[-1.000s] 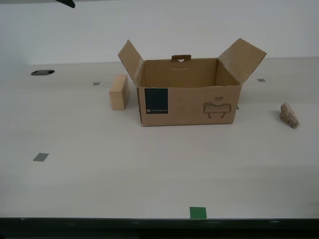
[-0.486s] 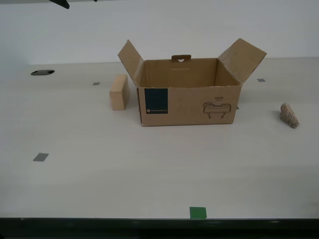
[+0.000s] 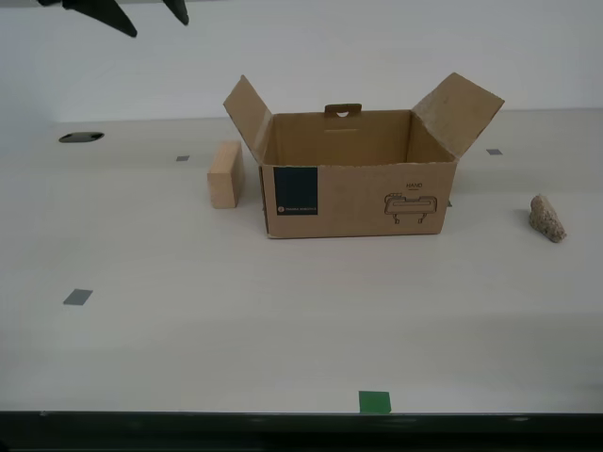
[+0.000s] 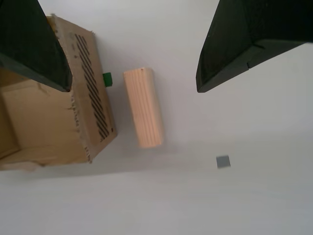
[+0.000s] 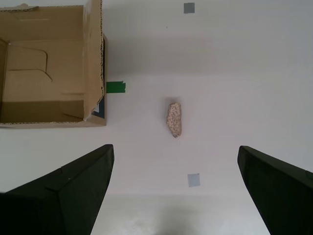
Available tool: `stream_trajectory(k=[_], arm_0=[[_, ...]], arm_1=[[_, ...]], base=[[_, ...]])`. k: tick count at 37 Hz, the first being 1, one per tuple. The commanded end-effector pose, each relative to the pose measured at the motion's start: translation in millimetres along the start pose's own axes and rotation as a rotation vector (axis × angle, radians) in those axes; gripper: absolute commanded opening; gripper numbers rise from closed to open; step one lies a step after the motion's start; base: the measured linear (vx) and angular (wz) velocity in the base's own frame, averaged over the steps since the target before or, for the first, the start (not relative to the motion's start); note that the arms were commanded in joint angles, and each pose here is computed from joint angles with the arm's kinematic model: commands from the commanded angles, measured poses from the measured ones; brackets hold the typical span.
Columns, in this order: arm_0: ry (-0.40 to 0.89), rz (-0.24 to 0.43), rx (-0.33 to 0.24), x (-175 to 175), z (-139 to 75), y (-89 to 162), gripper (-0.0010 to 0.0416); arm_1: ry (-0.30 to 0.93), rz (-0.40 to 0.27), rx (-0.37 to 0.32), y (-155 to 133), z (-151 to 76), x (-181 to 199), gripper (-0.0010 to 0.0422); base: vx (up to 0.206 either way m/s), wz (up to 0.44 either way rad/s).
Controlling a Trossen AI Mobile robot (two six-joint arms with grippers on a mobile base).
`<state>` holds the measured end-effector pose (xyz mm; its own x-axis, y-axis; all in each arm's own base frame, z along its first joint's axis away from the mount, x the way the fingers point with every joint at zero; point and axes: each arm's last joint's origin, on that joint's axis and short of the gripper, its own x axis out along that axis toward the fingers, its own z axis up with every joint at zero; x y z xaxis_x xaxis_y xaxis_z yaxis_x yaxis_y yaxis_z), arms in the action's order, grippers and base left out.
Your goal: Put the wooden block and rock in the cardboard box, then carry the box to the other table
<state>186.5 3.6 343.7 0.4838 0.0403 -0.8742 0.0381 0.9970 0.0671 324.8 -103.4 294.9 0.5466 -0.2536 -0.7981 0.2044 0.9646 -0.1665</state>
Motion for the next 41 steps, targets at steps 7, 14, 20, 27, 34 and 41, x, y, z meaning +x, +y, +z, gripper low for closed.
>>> stream_trajectory(k=[7, 14, 20, 27, 34, 41], arm_0=[[0.028, -0.009, -0.027, 12, 5, 0, 0.0353], [0.056, -0.010, -0.026, 32, -1, -1, 0.0353], [0.100, -0.013, -0.024, 55, -13, -3, 0.0353], [0.129, -0.015, -0.023, 79, -26, -5, 0.0353], [0.119, -0.015, -0.021, 96, -35, -6, 0.0351], [0.126, -0.028, -0.015, 104, -41, -7, 0.0341]], arm_1=[[0.079, -0.019, -0.002, 3, -3, 38, 0.0346], [0.116, -0.011, 0.015, 8, -5, 61, 0.0346], [0.144, -0.012, 0.021, 15, -7, 79, 0.0346], [0.161, -0.033, -0.001, 30, -9, 95, 0.0345], [0.172, -0.113, -0.026, 37, -10, 107, 0.0345], [0.193, -0.115, -0.029, 39, -14, 123, 0.0346]], base=[[0.000, 0.000], [0.000, 0.000], [0.000, 0.000], [0.000, 0.000], [0.000, 0.000], [0.000, 0.000]])
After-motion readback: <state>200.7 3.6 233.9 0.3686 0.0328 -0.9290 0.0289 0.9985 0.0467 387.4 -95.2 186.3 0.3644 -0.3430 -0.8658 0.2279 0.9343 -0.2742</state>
